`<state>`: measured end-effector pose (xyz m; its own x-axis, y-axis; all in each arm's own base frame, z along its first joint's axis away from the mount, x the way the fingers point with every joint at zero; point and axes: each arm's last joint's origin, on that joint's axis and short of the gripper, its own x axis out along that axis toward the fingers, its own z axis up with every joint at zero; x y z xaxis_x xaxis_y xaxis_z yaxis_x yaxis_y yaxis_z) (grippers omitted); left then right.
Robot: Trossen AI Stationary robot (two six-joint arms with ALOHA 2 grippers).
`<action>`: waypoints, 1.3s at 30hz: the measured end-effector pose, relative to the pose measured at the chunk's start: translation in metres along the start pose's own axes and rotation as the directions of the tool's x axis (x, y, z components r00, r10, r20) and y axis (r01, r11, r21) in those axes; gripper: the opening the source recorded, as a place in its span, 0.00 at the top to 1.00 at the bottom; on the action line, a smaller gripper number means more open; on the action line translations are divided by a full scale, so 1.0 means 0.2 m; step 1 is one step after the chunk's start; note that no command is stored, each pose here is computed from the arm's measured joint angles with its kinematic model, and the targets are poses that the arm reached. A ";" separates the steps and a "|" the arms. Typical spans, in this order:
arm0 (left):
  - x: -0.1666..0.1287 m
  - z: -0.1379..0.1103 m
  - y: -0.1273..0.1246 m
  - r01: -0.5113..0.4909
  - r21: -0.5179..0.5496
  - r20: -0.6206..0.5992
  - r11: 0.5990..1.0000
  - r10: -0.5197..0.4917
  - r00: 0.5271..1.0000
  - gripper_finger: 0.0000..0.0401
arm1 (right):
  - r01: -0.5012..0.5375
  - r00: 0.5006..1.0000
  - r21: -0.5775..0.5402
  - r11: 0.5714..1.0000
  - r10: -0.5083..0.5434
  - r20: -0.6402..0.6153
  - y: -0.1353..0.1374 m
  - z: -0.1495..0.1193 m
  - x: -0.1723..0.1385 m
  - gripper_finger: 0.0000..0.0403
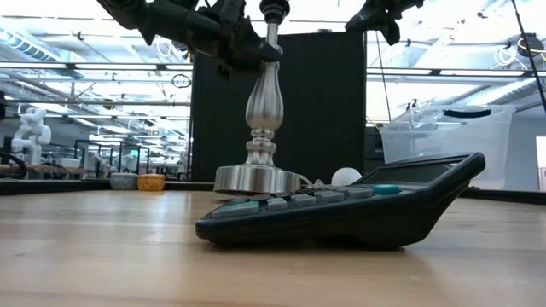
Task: Screw lightbulb
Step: Remove the light bulb from the lamp, then return to Home Position
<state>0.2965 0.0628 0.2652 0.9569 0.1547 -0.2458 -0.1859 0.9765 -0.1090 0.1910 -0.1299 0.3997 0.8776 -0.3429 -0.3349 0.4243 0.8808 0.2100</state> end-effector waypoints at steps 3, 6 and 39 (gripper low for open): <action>0.00 0.00 0.00 0.016 -0.034 0.000 0.999 -0.016 1.000 0.54 | -0.003 1.000 0.000 1.000 0.003 -0.002 0.00 0.00 0.00 0.96; 0.00 0.00 -0.01 0.038 -0.060 -0.005 0.997 -0.038 0.999 0.46 | -0.003 1.000 -0.001 1.000 0.003 -0.002 0.00 0.00 0.00 0.96; -0.93 0.20 0.05 -0.182 0.066 0.073 0.981 0.177 0.981 0.99 | -0.271 0.955 -0.185 0.944 0.289 0.073 0.11 0.04 -0.12 1.00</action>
<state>0.1259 0.0497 0.3489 0.9225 0.3359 -0.1903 -0.3420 0.9397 0.0012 0.1817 -0.1049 0.4198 0.9766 -0.0970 -0.1921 0.1213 0.9855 0.1190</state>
